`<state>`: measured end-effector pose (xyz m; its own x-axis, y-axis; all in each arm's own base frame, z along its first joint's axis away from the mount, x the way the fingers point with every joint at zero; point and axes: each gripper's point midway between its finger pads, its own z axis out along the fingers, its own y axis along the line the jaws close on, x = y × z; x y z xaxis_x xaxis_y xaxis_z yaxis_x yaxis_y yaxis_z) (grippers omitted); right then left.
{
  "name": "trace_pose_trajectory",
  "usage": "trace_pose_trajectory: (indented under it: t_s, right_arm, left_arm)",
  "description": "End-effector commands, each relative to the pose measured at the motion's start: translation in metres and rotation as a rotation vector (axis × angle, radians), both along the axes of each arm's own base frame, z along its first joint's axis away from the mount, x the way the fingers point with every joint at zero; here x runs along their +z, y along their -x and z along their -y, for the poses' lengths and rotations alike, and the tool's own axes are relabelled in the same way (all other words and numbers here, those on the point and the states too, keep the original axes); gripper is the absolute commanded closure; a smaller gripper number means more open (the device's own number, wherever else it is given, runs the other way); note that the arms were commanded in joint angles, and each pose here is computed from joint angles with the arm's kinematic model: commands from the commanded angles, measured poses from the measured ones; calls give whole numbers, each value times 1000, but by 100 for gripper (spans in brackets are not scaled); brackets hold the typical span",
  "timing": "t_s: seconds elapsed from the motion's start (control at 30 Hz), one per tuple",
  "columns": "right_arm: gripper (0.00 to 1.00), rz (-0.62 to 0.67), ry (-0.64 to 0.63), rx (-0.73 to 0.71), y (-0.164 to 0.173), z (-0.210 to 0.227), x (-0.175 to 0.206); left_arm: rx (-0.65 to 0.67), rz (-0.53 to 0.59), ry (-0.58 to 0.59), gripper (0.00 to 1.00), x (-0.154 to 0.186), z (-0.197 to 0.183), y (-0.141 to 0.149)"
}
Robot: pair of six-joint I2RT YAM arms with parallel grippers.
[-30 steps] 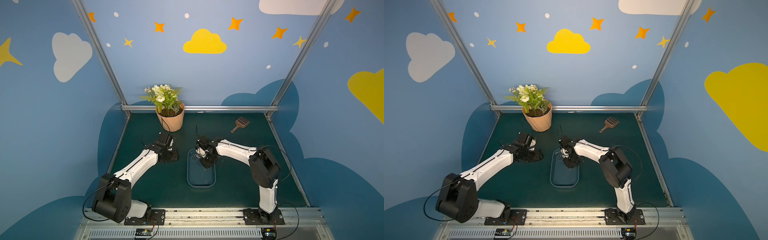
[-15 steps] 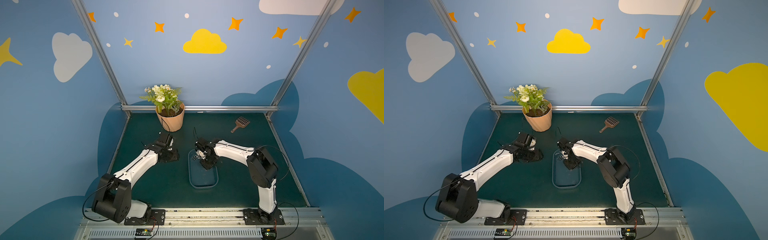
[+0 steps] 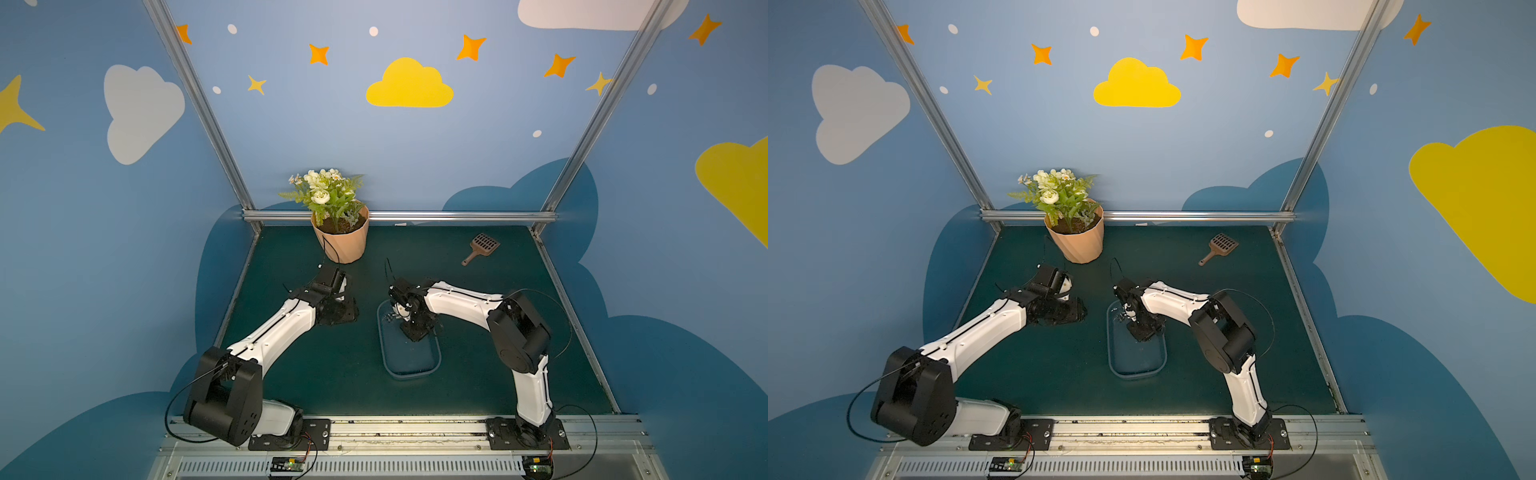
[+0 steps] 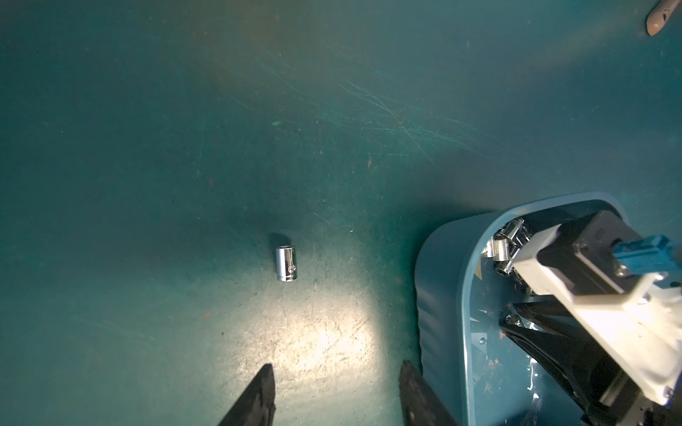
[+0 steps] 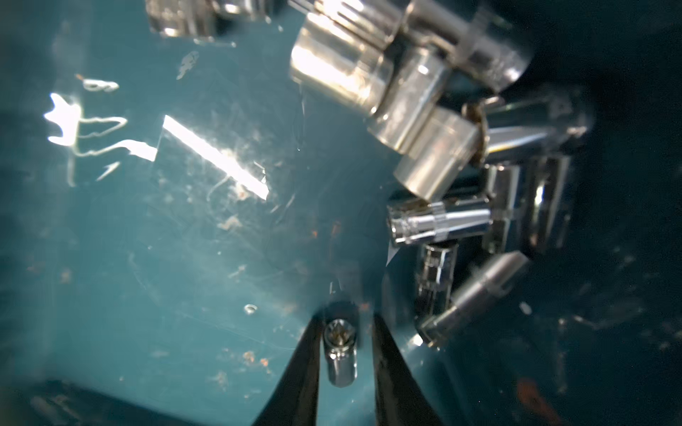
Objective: Take out the socket from the storage box
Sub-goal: Pick up the socket head from the storage box, then place the socket head at the center of the board.
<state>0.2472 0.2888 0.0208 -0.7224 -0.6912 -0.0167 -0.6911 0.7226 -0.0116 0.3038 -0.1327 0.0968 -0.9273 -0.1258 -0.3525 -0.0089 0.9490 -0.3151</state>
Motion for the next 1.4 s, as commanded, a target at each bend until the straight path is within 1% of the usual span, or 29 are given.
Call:
trace_pose_trajectory:
  t_s: [0.0, 0.17, 0.43, 0.6, 0.83, 0.97, 1.1, 1.23, 1.37]
  right_arm:
    - [79, -34, 2, 2, 7, -2, -1]
    - [86, -39, -5, 6, 8, -3, -2]
    - [91, -35, -43, 11, 8, -8, 7]
    - [91, -12, -106, 6, 2, -15, 30]
    - [91, 21, -232, -25, -16, -16, 73]
    - [91, 47, -273, -68, -34, -2, 94]
    - [91, 73, -285, -114, -52, 19, 104]
    - [91, 74, -265, -179, -69, 44, 99]
    - [91, 54, -218, -230, -81, 66, 78]
  left_arm:
    - [-3, 3, 4, 45, 1, -2, 4]
    - [-1, 1, 3, 45, 1, -2, 4]
    - [-1, 5, 3, 45, 2, -2, 3]
    - [0, 5, 3, 45, 3, -2, 3]
    - [-5, 10, 8, 45, 5, 0, 0]
    - [-7, 12, 8, 45, 7, 0, -1]
    - [-9, 10, 8, 45, 7, 1, -1]
    - [-10, 9, 9, 45, 7, 1, -1]
    - [-12, 8, 8, 44, 6, 1, -1]
